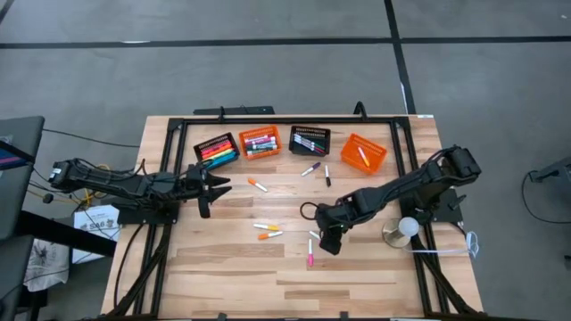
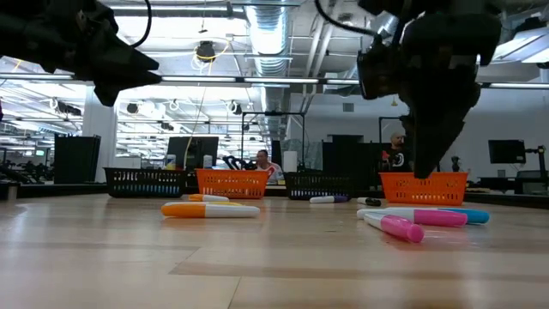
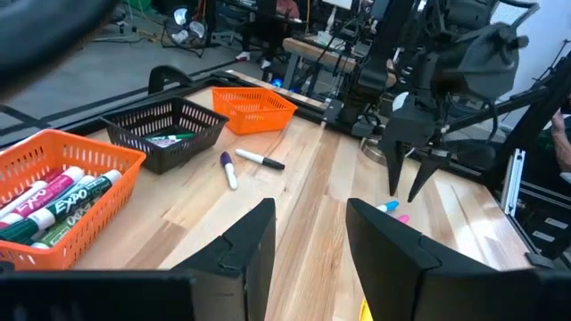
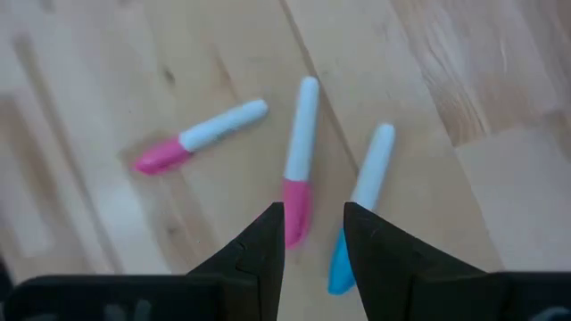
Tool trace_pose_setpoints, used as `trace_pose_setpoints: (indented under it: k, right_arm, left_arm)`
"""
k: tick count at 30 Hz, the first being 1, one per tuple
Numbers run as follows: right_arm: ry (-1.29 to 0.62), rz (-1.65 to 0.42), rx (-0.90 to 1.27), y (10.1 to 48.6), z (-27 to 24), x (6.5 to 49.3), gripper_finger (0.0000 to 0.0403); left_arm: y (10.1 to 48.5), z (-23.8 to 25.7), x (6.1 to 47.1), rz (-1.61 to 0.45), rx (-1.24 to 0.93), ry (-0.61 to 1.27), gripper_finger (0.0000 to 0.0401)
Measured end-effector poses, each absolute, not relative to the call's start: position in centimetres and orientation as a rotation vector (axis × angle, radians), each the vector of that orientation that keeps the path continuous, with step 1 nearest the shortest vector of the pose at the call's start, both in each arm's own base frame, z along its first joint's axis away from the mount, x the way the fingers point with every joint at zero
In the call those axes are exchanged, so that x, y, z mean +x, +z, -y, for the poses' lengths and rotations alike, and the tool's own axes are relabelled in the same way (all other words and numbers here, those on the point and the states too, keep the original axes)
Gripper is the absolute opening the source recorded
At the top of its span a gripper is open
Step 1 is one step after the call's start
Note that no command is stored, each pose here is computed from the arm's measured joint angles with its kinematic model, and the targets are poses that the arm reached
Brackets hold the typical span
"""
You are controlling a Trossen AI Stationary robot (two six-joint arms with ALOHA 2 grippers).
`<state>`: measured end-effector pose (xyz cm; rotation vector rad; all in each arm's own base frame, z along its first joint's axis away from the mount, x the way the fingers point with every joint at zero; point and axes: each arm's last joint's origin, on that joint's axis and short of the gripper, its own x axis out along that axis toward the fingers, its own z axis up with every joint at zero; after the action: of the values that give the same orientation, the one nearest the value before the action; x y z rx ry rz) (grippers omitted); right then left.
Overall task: Pick & Place Markers
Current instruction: Put the blue small highlighter pen into the left orange bin
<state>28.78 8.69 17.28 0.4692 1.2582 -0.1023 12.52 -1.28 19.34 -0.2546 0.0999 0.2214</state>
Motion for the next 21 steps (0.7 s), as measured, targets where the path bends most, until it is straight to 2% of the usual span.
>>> trace_pose_setpoints:
  k: [6,21]
  right_arm:
    - [-0.117,-1.324,0.466,16.75,-8.49,29.43,0.0107]
    - [-0.131,-1.319,0.48,16.78,-8.0,29.86,0.0107]
  left_arm:
    - [19.34,1.28,12.52,-0.1,-0.254,0.222,0.0138]
    - [19.34,1.28,12.52,-0.1,-0.254,0.222,0.0138]
